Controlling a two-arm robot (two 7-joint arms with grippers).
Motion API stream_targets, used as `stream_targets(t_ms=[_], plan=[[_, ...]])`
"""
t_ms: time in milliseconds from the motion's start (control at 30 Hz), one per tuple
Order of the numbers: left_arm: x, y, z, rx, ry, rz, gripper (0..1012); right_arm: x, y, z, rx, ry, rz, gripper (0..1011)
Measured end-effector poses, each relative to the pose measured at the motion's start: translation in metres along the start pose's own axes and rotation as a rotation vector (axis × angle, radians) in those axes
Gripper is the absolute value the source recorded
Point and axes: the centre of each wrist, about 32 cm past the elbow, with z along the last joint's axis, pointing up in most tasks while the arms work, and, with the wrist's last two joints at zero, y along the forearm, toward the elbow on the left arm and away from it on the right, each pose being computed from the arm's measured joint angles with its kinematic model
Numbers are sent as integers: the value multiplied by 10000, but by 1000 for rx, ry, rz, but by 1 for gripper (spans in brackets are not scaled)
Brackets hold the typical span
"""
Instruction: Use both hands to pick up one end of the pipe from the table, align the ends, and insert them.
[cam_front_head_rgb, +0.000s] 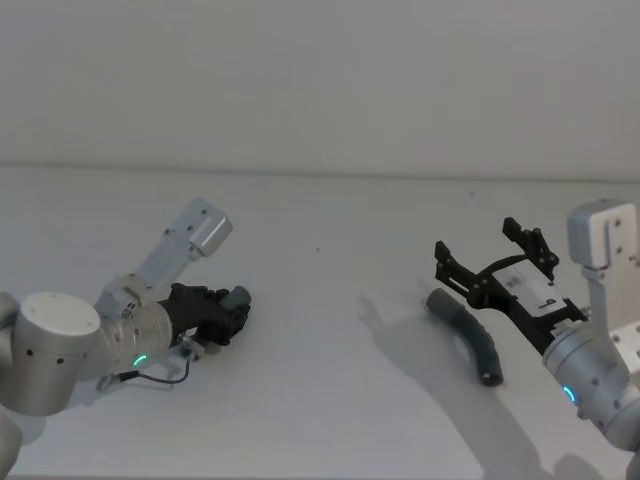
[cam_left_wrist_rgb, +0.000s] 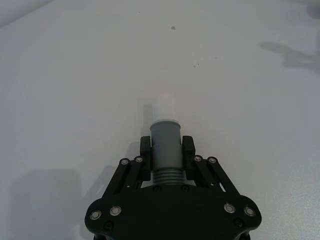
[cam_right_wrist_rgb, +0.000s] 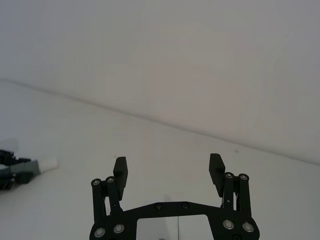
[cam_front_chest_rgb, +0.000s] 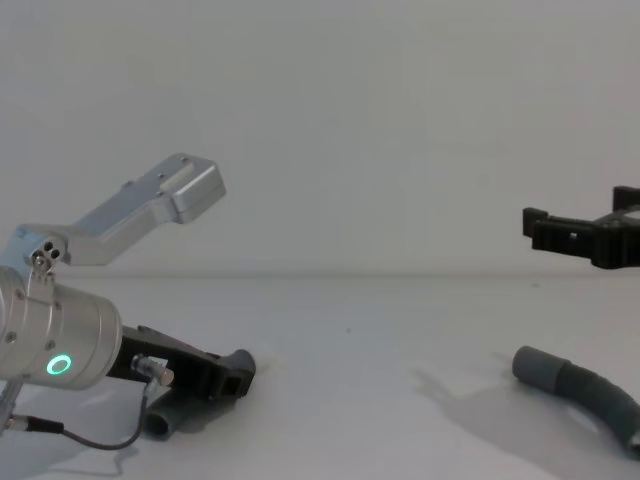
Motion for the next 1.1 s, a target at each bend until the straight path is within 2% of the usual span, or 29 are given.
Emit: stream_targets(t_ms=[233, 667, 1100], plan=[[0, 0, 0, 0, 0, 0, 353, 71, 43, 117, -73, -29, 40, 1001], [0, 0, 0, 0, 0, 0, 353, 231, 44, 291, -249, -60, 82, 1001], [0, 0, -1, 0, 0, 0, 353, 294, 75, 331, -350, -51, 91, 1001]])
